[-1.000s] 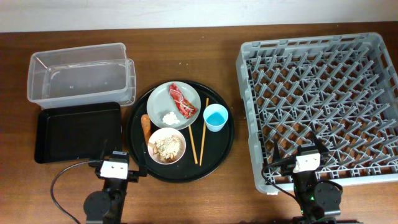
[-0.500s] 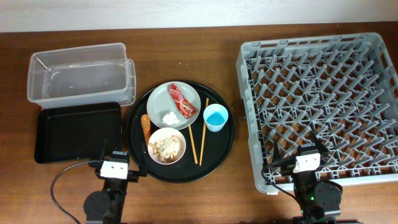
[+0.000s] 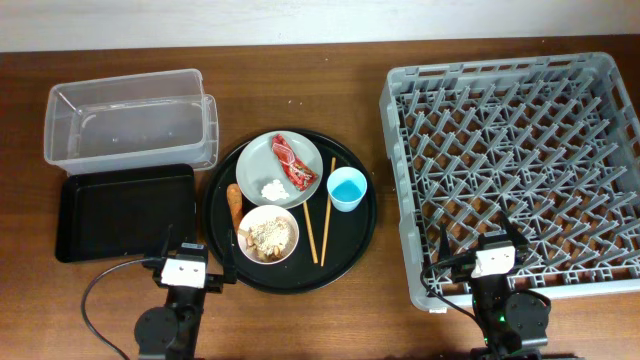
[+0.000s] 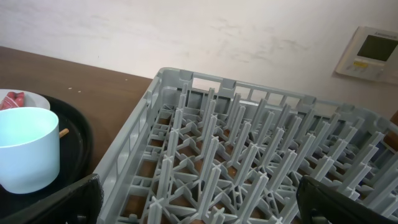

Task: Sort waste into correct bins and load items into the dishwasher rack

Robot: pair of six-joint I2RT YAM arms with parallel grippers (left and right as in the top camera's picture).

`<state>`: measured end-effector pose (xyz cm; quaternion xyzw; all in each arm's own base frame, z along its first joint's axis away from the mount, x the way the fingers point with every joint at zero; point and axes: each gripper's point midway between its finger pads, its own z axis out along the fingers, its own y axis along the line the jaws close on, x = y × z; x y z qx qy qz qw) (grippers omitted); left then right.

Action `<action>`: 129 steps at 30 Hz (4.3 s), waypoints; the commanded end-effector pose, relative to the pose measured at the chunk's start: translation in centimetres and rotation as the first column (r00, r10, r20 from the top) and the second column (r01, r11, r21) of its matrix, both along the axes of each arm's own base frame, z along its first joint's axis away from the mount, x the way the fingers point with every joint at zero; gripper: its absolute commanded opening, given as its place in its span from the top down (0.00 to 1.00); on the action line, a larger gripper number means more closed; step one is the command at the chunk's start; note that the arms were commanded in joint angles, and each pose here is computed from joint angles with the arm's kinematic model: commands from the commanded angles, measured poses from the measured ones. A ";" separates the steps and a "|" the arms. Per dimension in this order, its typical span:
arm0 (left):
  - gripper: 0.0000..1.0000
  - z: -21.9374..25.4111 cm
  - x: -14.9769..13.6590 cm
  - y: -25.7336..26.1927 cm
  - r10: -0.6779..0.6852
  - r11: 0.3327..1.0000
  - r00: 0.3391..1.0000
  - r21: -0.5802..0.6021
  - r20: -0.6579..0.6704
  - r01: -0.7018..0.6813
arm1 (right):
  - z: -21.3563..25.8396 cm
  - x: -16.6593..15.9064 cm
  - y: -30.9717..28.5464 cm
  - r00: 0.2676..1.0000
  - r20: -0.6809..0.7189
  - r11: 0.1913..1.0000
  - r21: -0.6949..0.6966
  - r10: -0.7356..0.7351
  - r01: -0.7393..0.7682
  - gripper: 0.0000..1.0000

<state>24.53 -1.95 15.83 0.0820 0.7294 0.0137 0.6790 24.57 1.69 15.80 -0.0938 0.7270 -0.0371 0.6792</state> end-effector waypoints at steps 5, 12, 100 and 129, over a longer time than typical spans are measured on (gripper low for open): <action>0.01 0.0 0.0 0.4 0.020 1.000 1.000 -0.023 0.002 -0.020 | -0.1 0.0 -0.1 1.000 0.001 1.000 0.002 -0.005 0.005 0.02; 0.01 -0.9 0.0 0.4 0.029 0.992 0.993 -0.115 -0.115 -0.042 | 1.3 -0.8 -0.3 0.997 -0.071 0.996 0.083 -0.018 0.024 0.02; 0.25 2.2 23.8 1.8 0.085 0.989 0.797 -0.048 -0.599 -0.142 | 4.4 -1.8 2.5 0.753 -0.645 0.986 0.161 0.133 -0.036 0.11; 0.99 -7.1 21.0 -14.3 -0.076 0.977 0.612 -0.180 -0.787 -0.111 | 4.3 -1.9 2.5 0.750 -0.649 0.986 0.161 0.133 -0.035 0.11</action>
